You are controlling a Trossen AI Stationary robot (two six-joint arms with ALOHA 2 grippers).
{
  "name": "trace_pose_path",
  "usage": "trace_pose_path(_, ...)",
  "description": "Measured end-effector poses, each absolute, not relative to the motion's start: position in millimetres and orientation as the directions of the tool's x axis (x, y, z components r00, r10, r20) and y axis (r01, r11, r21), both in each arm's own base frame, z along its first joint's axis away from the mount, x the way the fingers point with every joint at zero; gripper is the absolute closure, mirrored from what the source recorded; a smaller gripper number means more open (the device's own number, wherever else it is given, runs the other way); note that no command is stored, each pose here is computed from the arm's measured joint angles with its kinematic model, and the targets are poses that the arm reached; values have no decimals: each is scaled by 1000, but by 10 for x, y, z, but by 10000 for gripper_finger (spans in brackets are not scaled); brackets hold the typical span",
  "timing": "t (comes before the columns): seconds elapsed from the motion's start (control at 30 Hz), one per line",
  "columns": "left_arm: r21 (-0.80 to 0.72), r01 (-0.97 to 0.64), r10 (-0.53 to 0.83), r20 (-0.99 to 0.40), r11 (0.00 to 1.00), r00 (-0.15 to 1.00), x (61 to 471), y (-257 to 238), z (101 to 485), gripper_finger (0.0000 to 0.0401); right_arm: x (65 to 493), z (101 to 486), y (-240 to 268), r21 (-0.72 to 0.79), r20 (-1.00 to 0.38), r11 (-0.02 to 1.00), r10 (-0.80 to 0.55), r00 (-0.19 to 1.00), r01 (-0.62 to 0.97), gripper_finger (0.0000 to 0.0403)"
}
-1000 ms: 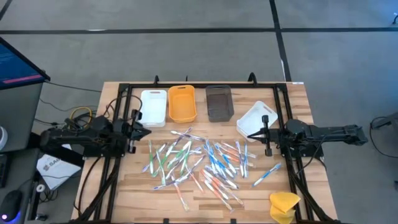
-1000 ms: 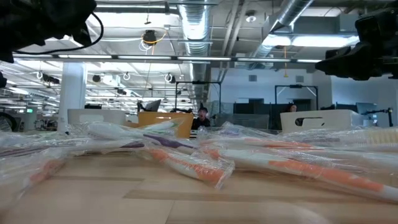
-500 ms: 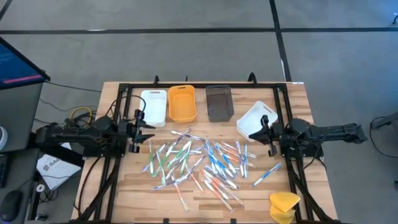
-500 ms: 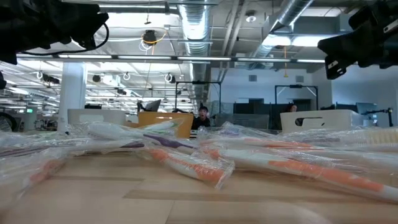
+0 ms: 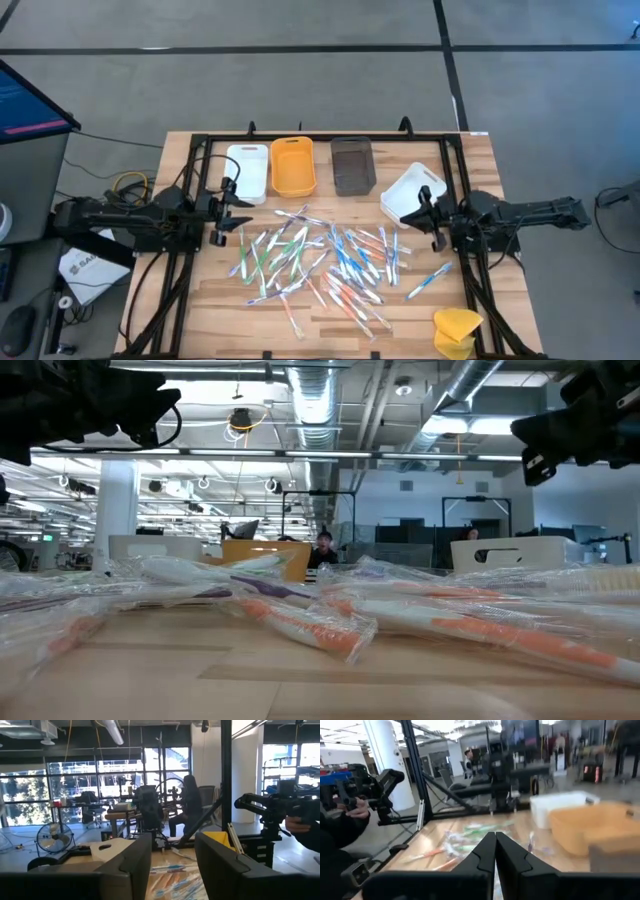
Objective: Pick & Place Toothbrushes
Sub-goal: Put the blue toothbrush into the left white bin
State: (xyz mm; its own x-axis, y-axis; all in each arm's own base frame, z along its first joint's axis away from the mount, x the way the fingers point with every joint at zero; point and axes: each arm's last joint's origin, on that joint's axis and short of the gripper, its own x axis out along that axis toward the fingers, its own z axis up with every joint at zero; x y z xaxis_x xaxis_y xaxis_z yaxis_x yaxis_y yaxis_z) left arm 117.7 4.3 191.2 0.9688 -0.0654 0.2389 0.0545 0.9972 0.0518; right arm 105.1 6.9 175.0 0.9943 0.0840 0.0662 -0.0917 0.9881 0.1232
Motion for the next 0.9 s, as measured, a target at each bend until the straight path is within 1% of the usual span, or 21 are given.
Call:
trace_pose_path(0.07, 51, 54, -65, 239, 997, 969, 1177, 43, 1912, 260, 1051, 1772, 69, -14, 86, 996, 84, 993, -84, 393)
trace_pose_path(0.13, 49, 40, -51, 242, 998, 969, 1177, 47, 1915, 261, 1050, 1783, 70, -174, 97, 982, 85, 992, -68, 394)
trace_pose_path(0.2, 42, 13, -23, 243, 999, 970, 1177, 55, 1916, 263, 1048, 1802, 70, -255, 117, 965, 85, 989, -53, 399)
trace_pose_path(0.27, 36, -11, 2, 244, 999, 970, 1177, 62, 1916, 264, 1043, 1838, 70, -263, 154, 964, 85, 984, -42, 401)
trace_pose_path(0.37, 32, -28, 19, 245, 999, 969, 1177, 67, 1917, 265, 1023, 1967, 67, -230, 220, 973, 79, 972, -27, 394)
trace_pose_path(0.47, 32, -28, 19, 245, 999, 969, 1176, 67, 1917, 265, 990, 2152, 60, -233, 213, 972, 62, 975, -11, 374)
trace_pose_path(0.67, 28, -31, 23, 247, 999, 969, 1176, 68, 1919, 264, 991, 2514, 54, -254, 54, 967, -3, 999, 17, 317)
trace_pose_path(0.77, 24, -30, 23, 247, 999, 969, 1176, 68, 1919, 265, 1032, 2690, 84, -237, -107, 972, -20, 994, -6, 292)
trace_pose_path(0.9, 29, -31, 23, 247, 999, 969, 1176, 68, 1919, 269, 1152, 2966, 169, -152, -275, 988, -48, 960, 6, 270)
